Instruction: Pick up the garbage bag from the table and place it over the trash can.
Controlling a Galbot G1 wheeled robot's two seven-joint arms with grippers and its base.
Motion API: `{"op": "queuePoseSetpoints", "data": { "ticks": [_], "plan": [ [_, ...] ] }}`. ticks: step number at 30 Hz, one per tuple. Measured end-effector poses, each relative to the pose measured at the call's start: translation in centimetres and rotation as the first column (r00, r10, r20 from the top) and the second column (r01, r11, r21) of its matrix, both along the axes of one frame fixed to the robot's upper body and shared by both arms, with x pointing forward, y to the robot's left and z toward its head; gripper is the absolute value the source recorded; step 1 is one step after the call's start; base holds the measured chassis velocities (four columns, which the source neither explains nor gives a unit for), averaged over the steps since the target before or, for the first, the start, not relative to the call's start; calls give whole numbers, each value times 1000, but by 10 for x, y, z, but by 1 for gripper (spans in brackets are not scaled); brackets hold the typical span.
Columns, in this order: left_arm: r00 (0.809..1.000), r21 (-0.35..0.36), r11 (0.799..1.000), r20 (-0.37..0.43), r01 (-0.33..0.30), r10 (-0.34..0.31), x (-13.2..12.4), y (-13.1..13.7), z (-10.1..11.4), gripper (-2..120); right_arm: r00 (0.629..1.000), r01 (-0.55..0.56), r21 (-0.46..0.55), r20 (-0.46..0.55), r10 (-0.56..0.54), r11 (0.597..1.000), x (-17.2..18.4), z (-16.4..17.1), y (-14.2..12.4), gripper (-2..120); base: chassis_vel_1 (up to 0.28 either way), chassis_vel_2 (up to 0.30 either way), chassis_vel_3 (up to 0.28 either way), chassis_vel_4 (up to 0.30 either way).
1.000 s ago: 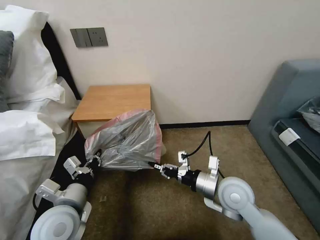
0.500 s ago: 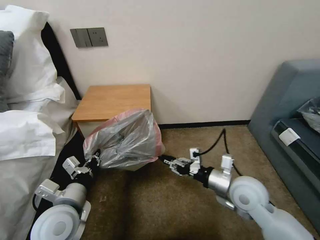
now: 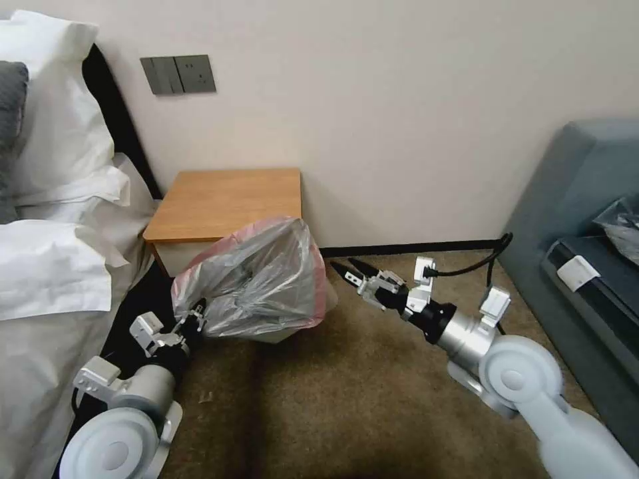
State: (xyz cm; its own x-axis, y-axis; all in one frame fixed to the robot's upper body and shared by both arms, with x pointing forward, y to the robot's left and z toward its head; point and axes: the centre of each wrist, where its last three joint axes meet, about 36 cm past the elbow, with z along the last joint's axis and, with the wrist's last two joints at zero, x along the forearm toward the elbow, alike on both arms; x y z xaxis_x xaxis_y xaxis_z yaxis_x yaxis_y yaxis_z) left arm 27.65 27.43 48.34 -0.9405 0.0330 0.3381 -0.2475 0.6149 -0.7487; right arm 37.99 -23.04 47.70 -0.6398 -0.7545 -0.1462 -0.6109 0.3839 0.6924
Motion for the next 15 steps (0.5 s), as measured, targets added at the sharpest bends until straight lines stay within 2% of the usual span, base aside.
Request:
{"op": "queuePoseSetpoints", "data": {
  "ticks": [3, 15],
  "plan": [
    [1000, -14, 1000, -3, 11, -11, -1, -1, 1, 7, 1000, -5, 63, -27, 7, 998, 4, -9, 10, 100, 0, 0, 0, 0],
    [999, -50, 998, -5, 32, -32, -1, -4, 2, 7, 998, -23, 145, -59, 32, 989, 20, -18, 22, 100, 0, 0, 0, 0]
  ]
}}
